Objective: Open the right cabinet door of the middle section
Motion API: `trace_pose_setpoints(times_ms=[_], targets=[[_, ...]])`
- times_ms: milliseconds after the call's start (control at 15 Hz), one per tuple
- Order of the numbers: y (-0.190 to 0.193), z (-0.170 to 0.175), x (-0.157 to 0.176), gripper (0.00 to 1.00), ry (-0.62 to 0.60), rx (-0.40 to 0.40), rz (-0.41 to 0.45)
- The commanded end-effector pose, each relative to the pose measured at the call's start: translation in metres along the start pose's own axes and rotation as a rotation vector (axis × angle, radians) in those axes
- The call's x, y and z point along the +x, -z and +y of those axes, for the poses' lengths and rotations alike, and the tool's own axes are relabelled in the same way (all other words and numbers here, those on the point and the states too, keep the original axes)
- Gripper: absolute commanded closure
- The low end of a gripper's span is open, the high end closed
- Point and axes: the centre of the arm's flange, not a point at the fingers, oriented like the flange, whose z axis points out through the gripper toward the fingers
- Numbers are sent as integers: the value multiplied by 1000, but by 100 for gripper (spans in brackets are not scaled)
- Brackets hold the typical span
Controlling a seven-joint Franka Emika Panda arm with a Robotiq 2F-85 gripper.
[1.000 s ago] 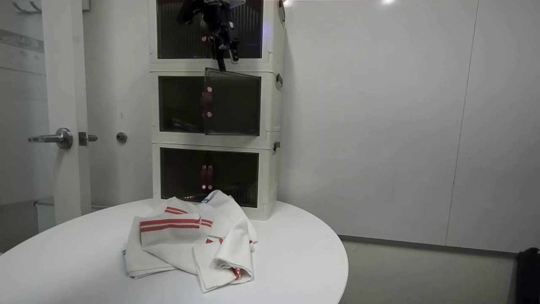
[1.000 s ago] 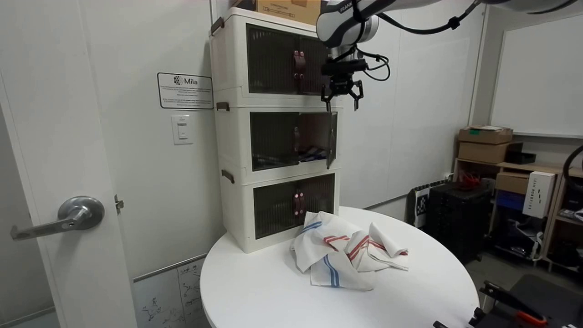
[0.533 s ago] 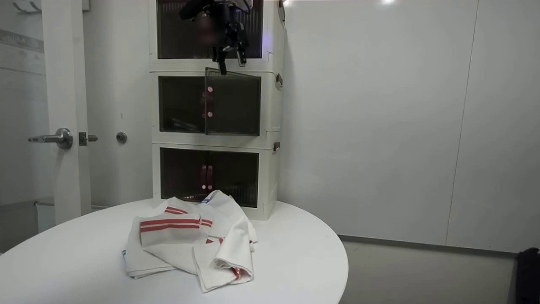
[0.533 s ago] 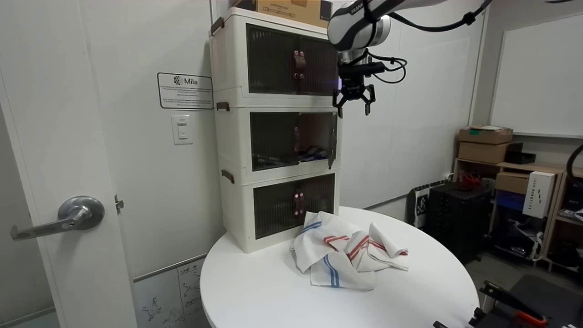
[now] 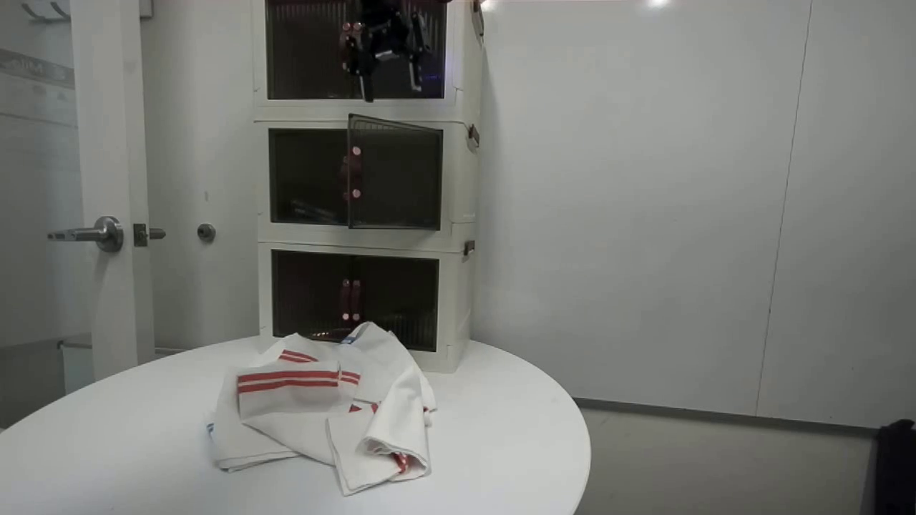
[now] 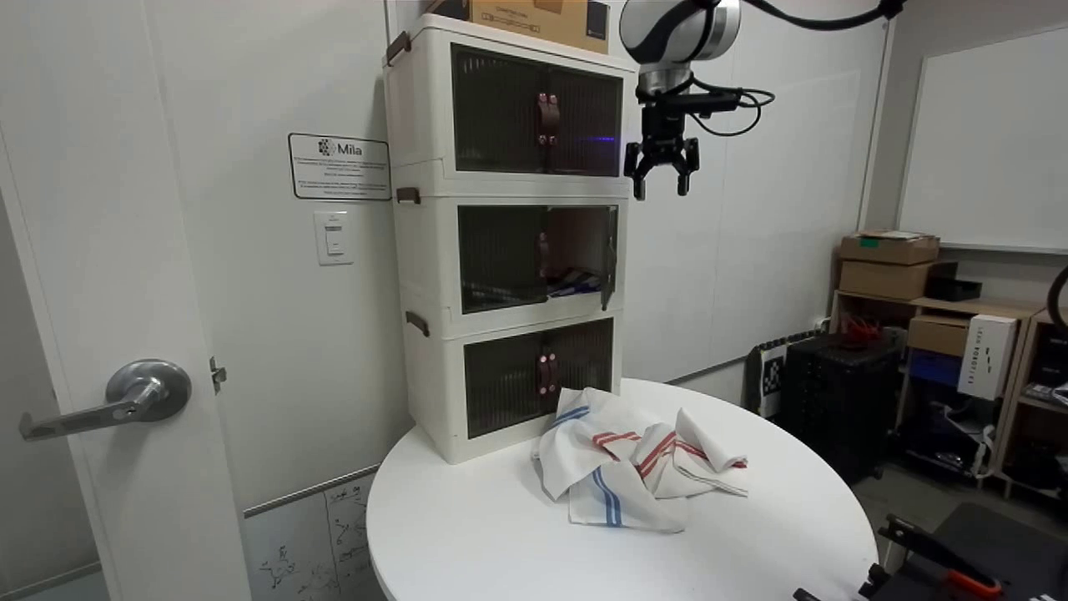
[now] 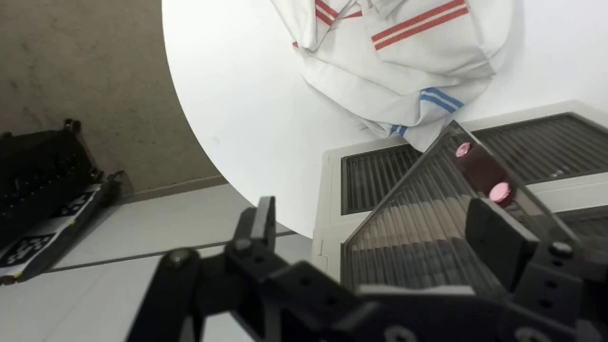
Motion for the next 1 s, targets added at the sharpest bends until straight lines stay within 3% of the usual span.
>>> trace_pose_setpoints(times_ms=[0, 267, 533, 933], targets=[[44, -3, -42, 0, 175, 84, -26], [66, -35, -65, 0, 287, 135, -42], [52, -86, -57, 0, 279, 121, -26], [8, -156, -23, 0, 127, 78, -23]])
